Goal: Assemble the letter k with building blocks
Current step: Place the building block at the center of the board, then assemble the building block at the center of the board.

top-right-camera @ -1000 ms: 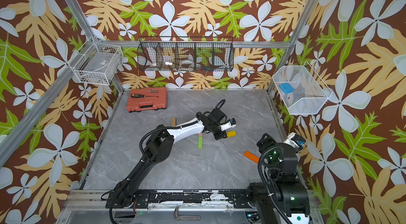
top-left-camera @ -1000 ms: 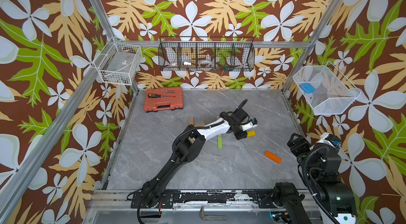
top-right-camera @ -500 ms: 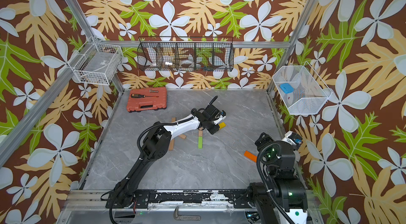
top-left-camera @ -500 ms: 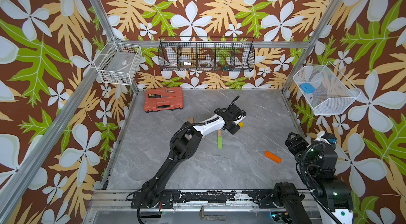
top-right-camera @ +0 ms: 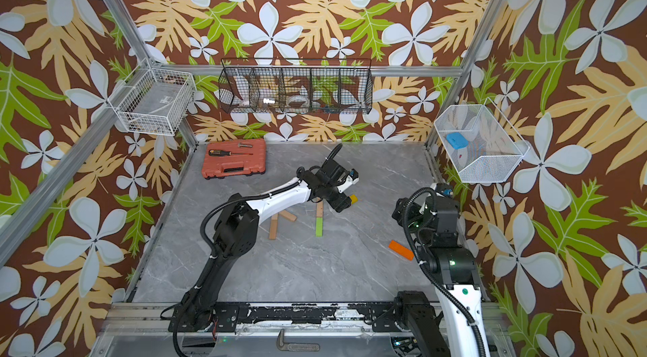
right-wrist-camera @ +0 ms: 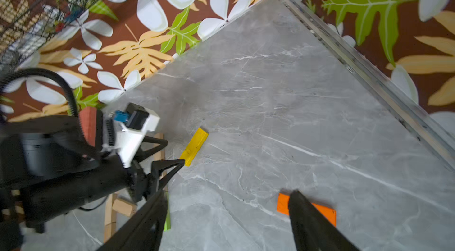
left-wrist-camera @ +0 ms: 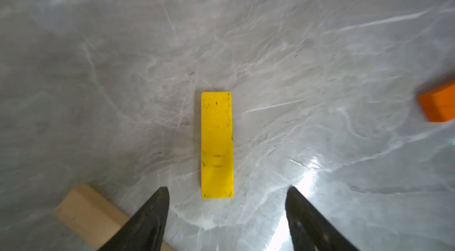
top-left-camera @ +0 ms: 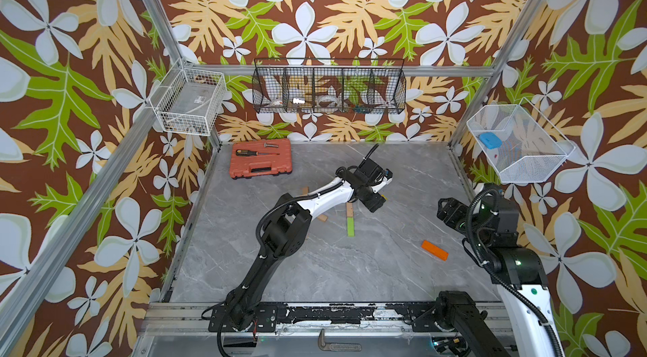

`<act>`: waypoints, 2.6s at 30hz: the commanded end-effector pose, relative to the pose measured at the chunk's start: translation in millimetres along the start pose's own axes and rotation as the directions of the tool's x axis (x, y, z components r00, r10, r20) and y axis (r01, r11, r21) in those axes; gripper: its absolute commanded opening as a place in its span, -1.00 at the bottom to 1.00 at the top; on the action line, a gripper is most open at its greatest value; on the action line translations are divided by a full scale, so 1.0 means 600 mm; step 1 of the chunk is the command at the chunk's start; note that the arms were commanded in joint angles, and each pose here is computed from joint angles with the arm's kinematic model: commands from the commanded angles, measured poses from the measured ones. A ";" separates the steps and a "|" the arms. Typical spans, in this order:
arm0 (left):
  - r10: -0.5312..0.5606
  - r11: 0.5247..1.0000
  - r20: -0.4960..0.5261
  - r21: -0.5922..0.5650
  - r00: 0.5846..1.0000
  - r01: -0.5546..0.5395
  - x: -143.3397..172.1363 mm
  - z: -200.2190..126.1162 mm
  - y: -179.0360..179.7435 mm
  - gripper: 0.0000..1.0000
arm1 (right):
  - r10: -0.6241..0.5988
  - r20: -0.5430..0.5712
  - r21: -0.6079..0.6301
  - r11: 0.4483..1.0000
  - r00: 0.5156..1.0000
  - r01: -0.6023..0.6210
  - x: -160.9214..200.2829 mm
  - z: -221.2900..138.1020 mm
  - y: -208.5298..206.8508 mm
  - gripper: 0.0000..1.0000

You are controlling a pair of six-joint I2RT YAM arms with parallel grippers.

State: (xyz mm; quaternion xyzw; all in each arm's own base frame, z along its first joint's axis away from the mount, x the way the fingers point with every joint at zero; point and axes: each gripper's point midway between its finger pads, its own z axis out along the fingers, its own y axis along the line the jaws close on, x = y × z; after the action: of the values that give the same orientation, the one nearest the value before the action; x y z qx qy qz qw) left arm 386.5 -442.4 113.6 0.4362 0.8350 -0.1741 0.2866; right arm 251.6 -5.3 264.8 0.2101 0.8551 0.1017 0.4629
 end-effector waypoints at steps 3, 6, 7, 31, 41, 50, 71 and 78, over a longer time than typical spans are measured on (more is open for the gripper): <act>-0.049 0.999 0.287 0.005 0.957 0.050 -0.072 -0.183 -0.011 0.64 | -0.419 0.093 -0.217 0.877 0.903 0.429 -0.012 0.065 0.075 0.54; -0.088 0.995 0.422 -0.012 0.903 0.102 -0.035 -0.291 0.002 0.78 | -0.694 0.122 -0.331 0.645 0.709 0.688 0.036 0.105 0.105 0.53; -0.090 0.994 0.454 -0.021 0.886 0.112 -0.018 -0.319 0.006 0.82 | -0.772 0.128 -0.352 0.551 0.623 0.756 0.054 0.118 0.110 0.52; 0.299 0.952 0.443 -0.201 0.845 -0.232 0.254 -0.428 0.000 1.00 | -0.871 0.234 -0.729 -0.451 -0.431 0.516 0.239 0.389 0.146 0.09; 0.348 0.931 0.395 -0.252 0.850 -0.264 0.266 -0.412 0.017 1.00 | -0.866 0.263 -0.788 -0.448 -0.426 0.423 0.280 0.411 0.134 0.11; 0.355 0.928 0.383 -0.253 0.853 -0.272 0.272 -0.406 0.019 1.00 | -0.856 0.277 -0.782 -0.465 -0.437 0.415 0.278 0.439 0.147 0.12; 0.349 0.930 0.385 -0.253 0.854 -0.266 0.273 -0.404 0.029 0.98 | -0.847 0.291 -0.787 -0.476 -0.444 0.392 0.307 0.442 0.140 -0.24; 0.353 0.928 0.381 -0.258 0.855 -0.268 0.275 -0.403 0.031 0.98 | -0.795 0.302 -0.733 -0.546 -0.526 0.405 0.285 0.465 0.163 -0.27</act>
State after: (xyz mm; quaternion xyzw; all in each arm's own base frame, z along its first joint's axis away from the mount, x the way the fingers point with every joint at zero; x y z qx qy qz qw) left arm 245.3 -196.5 190.9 0.4877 0.6930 -0.1327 0.5141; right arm 420.5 155.4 19.2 -0.7919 0.6069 0.0172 0.0652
